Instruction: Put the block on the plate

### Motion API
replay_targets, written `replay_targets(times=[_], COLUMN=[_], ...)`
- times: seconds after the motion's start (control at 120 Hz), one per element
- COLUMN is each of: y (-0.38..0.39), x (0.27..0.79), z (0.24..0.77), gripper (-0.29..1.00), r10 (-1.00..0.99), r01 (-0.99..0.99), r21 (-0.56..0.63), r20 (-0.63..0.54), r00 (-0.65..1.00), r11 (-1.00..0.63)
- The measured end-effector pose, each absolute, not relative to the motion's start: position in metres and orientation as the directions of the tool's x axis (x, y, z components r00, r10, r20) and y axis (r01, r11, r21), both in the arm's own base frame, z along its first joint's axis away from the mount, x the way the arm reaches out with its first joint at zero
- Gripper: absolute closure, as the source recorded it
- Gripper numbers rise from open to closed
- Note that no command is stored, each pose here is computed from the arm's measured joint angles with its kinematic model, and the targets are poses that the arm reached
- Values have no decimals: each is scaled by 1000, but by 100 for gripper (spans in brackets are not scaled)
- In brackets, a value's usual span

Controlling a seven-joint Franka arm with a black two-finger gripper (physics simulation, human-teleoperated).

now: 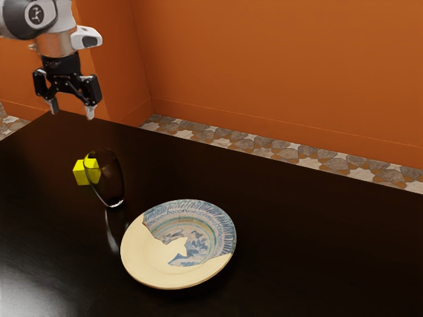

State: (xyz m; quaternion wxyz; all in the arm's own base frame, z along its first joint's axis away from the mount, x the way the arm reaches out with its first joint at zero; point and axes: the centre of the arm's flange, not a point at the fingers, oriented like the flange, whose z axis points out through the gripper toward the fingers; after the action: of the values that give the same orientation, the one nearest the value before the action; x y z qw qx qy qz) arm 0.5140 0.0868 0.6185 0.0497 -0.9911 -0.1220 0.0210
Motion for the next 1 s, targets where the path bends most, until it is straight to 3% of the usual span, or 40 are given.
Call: replay_targets(times=[0.175,0.467,0.592,1.0], y=[89,192,243,299], x=[524,572,602,637], z=[609,518,500,388], gripper=[0,0,0,0], r10=[278,495,567,631], r01=[274,486,558,622], r21=[-117,-118,-136,-121], r20=[-18,-67,-32,-57], r00=[960,866,823,773], r11=[-955,-866,-819,-773])
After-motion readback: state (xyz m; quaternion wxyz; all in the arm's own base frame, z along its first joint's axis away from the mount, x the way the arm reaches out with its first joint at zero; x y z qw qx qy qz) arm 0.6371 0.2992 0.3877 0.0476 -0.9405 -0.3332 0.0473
